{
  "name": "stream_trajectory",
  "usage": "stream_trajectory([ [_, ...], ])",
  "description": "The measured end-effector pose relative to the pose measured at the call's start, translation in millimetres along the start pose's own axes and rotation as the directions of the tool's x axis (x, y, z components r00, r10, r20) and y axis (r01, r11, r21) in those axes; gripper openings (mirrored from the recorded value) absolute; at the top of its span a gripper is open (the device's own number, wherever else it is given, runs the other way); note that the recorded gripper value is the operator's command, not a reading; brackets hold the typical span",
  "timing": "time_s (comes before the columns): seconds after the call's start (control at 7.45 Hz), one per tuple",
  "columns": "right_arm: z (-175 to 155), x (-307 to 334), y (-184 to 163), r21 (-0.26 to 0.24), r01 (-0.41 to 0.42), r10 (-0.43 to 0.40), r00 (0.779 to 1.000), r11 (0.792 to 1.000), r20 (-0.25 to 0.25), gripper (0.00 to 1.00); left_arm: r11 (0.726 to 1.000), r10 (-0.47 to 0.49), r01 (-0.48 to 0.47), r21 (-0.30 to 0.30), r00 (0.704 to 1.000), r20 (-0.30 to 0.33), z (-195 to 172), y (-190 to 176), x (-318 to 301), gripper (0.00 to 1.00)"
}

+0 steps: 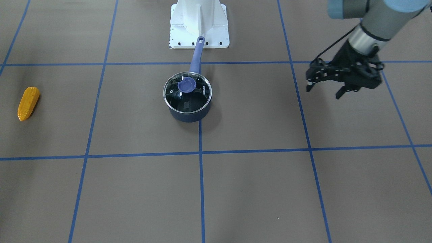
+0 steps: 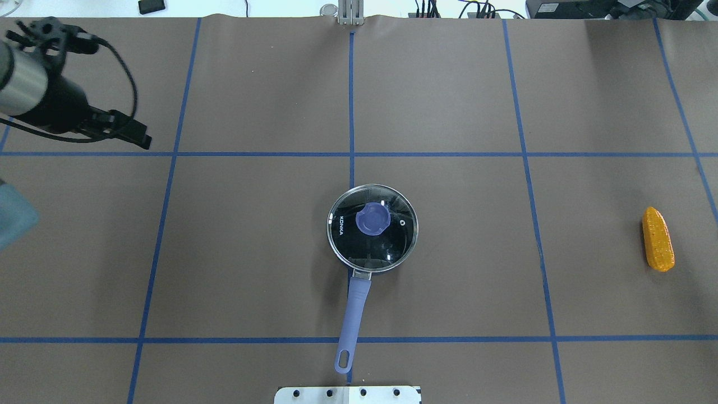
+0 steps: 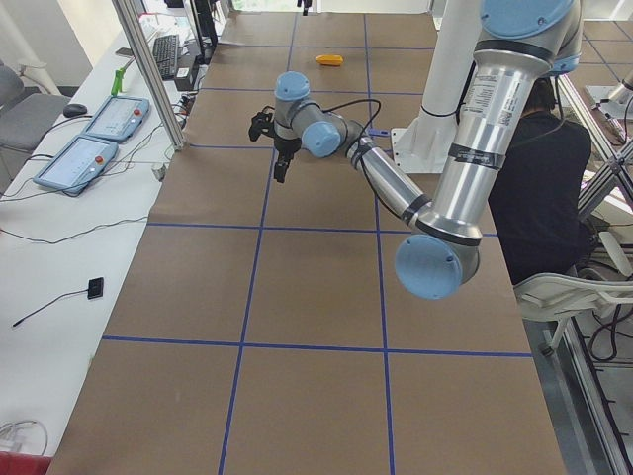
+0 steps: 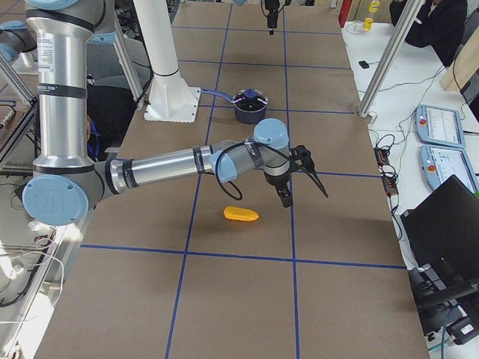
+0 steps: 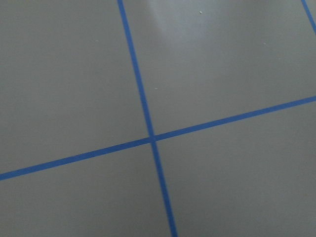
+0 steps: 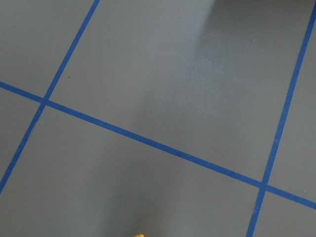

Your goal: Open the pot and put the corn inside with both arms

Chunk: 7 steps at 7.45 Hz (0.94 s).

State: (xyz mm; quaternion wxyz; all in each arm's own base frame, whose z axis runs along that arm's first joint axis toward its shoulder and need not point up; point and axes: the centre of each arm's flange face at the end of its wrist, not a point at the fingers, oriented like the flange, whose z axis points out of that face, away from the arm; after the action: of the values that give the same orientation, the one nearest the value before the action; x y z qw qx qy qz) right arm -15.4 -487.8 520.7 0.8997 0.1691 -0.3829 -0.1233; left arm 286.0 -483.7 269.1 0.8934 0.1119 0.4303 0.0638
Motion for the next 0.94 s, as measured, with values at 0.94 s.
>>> stream_trajectory([
  [0.94, 1, 2, 1, -0.003, -0.004, 0.004, 1.0, 1.0, -0.002, 1.0, 0.993, -0.095, 0.099, -0.057, 0.994, 0.059, 73, 3, 320, 1.0],
])
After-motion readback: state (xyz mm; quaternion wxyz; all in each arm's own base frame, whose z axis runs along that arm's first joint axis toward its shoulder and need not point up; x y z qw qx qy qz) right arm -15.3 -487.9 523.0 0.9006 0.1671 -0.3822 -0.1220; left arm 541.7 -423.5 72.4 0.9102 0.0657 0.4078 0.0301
